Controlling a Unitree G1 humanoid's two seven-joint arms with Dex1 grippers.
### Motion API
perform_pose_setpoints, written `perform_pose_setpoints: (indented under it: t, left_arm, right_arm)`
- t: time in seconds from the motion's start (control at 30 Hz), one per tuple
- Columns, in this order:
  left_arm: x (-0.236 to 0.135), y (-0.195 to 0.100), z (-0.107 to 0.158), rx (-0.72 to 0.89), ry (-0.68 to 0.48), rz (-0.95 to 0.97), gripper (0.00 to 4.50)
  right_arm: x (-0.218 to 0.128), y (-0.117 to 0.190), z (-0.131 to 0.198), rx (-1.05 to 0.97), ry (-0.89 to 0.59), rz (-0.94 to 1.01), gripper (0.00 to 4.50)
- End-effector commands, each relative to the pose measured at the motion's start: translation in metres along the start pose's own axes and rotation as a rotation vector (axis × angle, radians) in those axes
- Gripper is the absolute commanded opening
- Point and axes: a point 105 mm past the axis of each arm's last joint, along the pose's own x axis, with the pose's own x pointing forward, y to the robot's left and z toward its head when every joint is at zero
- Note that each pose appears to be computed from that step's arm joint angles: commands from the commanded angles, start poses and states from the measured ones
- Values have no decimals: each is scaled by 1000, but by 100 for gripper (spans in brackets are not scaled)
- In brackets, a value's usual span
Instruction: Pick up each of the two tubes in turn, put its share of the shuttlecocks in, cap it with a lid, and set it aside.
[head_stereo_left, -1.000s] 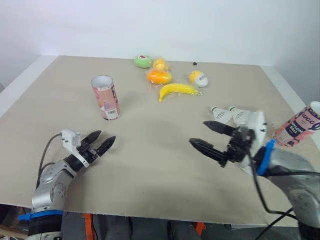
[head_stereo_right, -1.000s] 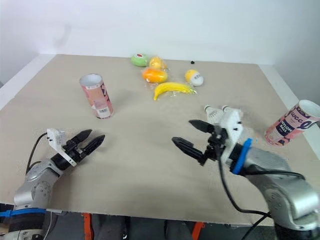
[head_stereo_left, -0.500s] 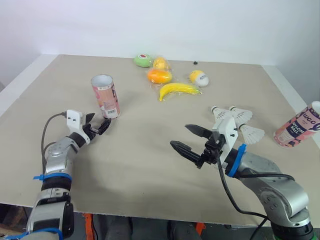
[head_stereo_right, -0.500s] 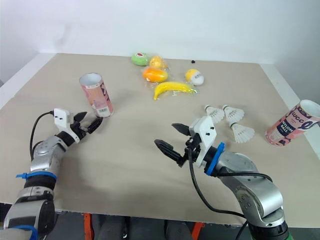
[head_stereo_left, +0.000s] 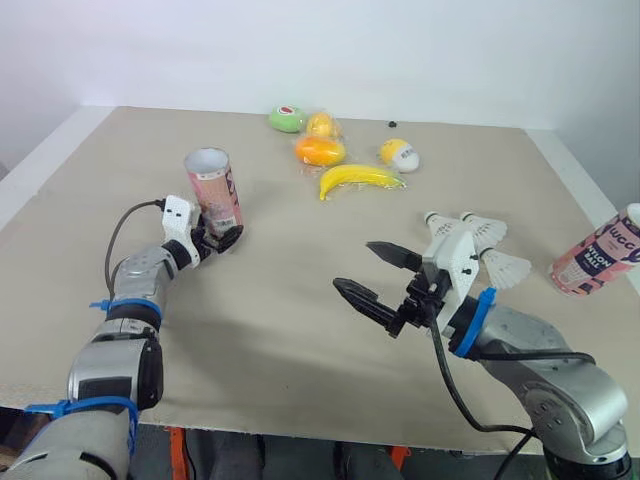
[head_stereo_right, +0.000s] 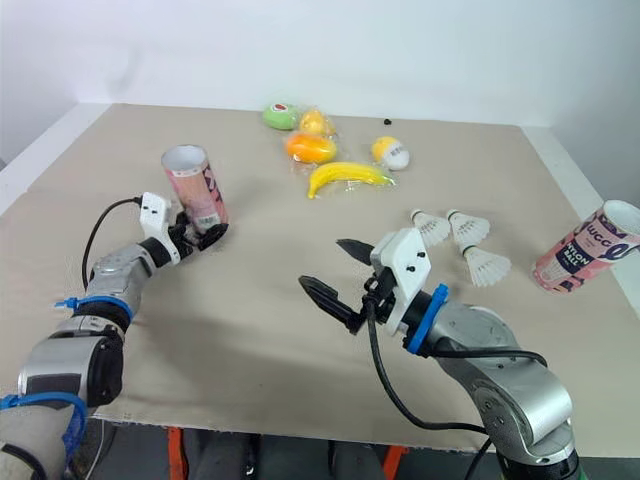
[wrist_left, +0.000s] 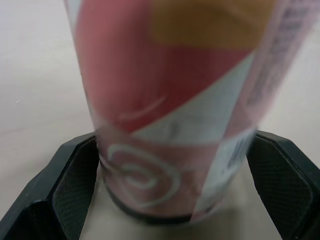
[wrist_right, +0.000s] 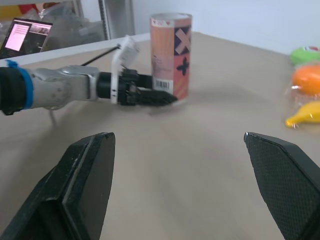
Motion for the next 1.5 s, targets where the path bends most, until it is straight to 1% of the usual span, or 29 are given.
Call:
perform_pose_setpoints:
  t: [0.03, 0.2, 0.47, 0.5, 0.67, 1.03, 1.1, 1.13, 1.17, 1.4, 1.5]
  left_arm:
    - [6, 4, 17, 37, -23, 16, 450]
    - [16, 0, 29, 43, -37, 18, 450]
    - [25, -14, 31, 28, -57, -18, 450]
    - [25, -14, 29, 27, -54, -22, 399]
    - [21, -12, 24, 14, -48, -13, 399]
    - [16, -10, 21, 3, -63, -17, 399]
    - [16, -10, 21, -1, -67, -17, 351]
    - [16, -10, 20, -4, -64, -17, 350]
    - [16, -10, 20, -2, -60, -17, 307]
    - [15, -11, 21, 13, -63, -34, 307]
    - [14, -13, 29, 60, -71, -79, 307]
  right_arm:
    - [-2, 5, 14, -46, -34, 14, 443]
    - [-3, 5, 14, -51, -29, 8, 443]
    - [-4, 4, 11, -54, -17, -1, 443]
    - [-4, 4, 11, -55, -15, -2, 450]
    - [-5, 3, 11, -57, -11, -2, 450]
    - [-5, 0, 10, -59, -1, 2, 450]
    - [-5, 0, 11, -59, -1, 4, 450]
    - [-5, 0, 11, -59, -1, 4, 450]
    - [-5, 0, 11, -58, -1, 4, 450]
    - [-6, 0, 10, -54, 7, -4, 450]
    - [-9, -10, 5, -56, 36, -53, 450]
